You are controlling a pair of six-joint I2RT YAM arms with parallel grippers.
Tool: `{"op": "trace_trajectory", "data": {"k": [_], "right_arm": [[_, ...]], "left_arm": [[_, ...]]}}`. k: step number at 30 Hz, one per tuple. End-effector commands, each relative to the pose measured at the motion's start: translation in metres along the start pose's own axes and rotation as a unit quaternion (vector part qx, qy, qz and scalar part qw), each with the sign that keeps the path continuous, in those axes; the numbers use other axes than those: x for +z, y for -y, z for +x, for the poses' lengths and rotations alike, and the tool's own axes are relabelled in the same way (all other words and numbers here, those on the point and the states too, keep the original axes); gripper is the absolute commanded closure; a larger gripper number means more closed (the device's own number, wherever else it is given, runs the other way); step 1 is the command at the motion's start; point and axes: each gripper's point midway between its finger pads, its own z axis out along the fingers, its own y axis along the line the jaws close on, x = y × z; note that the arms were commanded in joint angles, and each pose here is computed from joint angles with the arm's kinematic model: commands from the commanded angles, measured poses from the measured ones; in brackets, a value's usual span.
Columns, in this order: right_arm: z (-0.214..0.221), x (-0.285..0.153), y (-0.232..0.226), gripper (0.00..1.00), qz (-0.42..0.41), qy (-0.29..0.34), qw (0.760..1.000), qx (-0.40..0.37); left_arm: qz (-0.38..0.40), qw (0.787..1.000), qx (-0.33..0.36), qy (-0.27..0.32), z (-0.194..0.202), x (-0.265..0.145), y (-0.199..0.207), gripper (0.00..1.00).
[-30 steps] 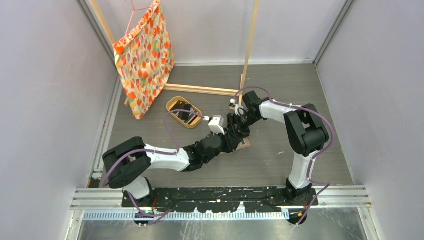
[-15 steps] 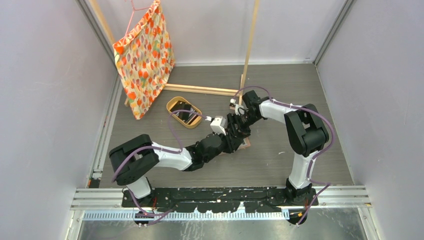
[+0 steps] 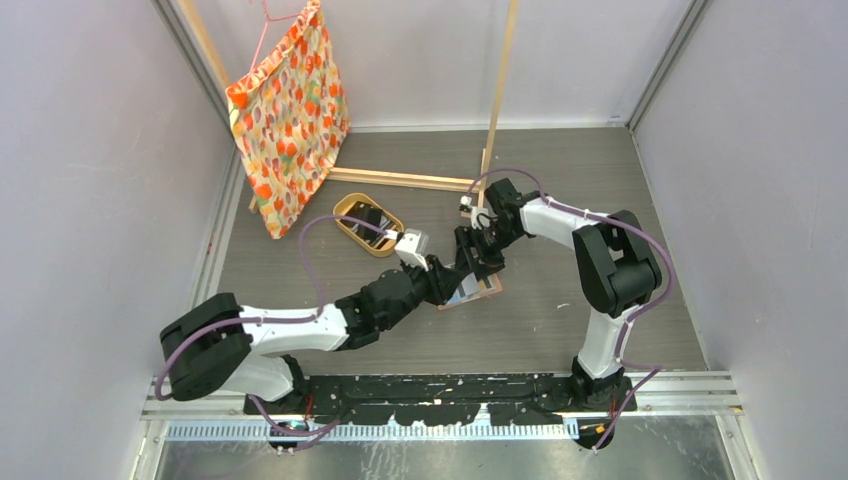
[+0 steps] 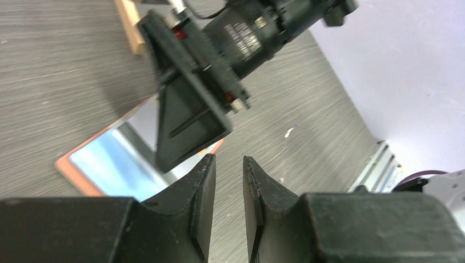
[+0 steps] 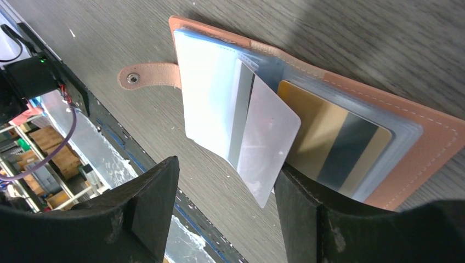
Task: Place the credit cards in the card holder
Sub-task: Insert the credit card into the card holder.
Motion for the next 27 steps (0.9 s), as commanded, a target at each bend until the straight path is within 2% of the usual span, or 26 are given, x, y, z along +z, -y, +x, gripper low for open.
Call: {"op": "trace_trajectory", "data": {"k": [1, 9, 17, 27], "right_arm": [[-0.015, -0.017, -0.011, 0.32, 0.014, 0.029, 0.999, -0.042], [-0.011, -0.012, -0.013, 0.31, 0.036, 0.020, 0.997, -0.069], [-0.009, -0.007, -0.014, 0.30, 0.071, 0.017, 0.991, -0.114], [-0.008, 0.000, -0.014, 0.30, 0.093, 0.006, 0.987, -0.127]], "left_arm": [[-0.046, 0.998, 0.036, 0.008, 0.000, -0.016, -0.032, 0.73], [-0.083, 0.996, 0.020, 0.014, 0.002, -0.023, -0.056, 0.73], [-0.172, 0.984, -0.034, -0.014, 0.015, -0.020, -0.093, 0.76], [-0.180, 0.982, -0.042, -0.029, 0.022, -0.015, -0.097, 0.77]]}}
